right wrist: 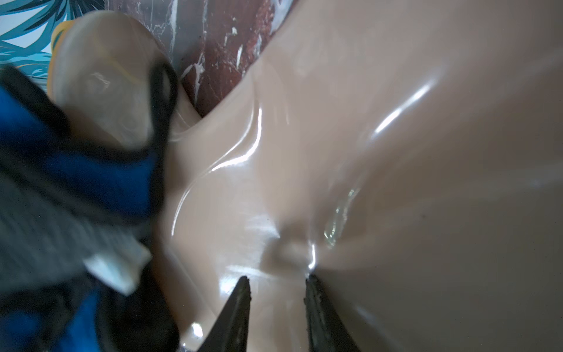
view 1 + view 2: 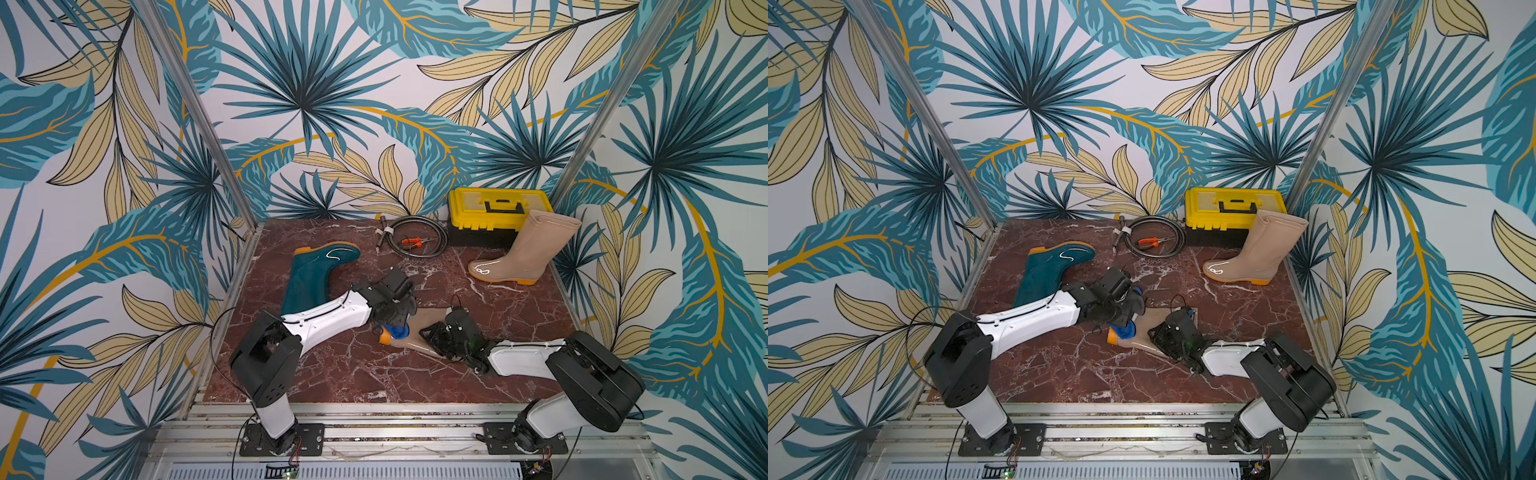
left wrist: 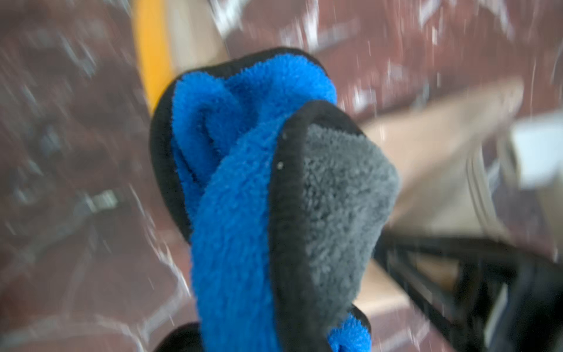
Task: Wipe the rubber boots with a cloth
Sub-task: Wipe the dirt off the rubber boot.
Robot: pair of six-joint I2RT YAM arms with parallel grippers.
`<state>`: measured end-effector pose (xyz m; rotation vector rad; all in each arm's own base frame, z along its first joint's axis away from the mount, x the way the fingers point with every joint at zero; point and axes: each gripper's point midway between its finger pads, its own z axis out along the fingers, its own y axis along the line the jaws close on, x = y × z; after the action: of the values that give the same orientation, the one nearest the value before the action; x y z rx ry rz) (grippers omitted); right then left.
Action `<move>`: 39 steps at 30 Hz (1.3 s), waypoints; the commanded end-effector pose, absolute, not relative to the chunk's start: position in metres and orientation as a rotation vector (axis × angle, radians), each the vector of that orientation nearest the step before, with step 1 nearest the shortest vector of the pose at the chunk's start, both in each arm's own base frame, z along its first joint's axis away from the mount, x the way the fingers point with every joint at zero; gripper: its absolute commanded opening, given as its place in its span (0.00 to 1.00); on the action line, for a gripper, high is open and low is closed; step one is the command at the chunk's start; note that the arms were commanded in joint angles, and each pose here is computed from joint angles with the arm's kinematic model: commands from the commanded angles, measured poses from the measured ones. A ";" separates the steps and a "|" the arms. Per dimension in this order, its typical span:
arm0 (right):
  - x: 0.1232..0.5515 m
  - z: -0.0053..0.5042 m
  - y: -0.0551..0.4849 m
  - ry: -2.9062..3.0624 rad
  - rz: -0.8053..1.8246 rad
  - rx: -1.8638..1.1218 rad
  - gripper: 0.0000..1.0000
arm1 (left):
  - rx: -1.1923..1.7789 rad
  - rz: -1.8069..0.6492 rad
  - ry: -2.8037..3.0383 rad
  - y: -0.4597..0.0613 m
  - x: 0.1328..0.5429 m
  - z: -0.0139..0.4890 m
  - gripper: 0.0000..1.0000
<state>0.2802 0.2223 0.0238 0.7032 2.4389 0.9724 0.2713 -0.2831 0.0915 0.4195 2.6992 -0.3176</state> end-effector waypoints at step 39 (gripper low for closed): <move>0.217 -0.059 0.174 2.745 0.626 0.865 0.33 | 0.262 -0.255 2.763 -0.234 0.239 0.088 0.00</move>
<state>0.2808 0.2217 0.0234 0.7187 2.4303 0.9985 0.2597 -0.2611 0.0952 0.3891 2.6945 -0.2941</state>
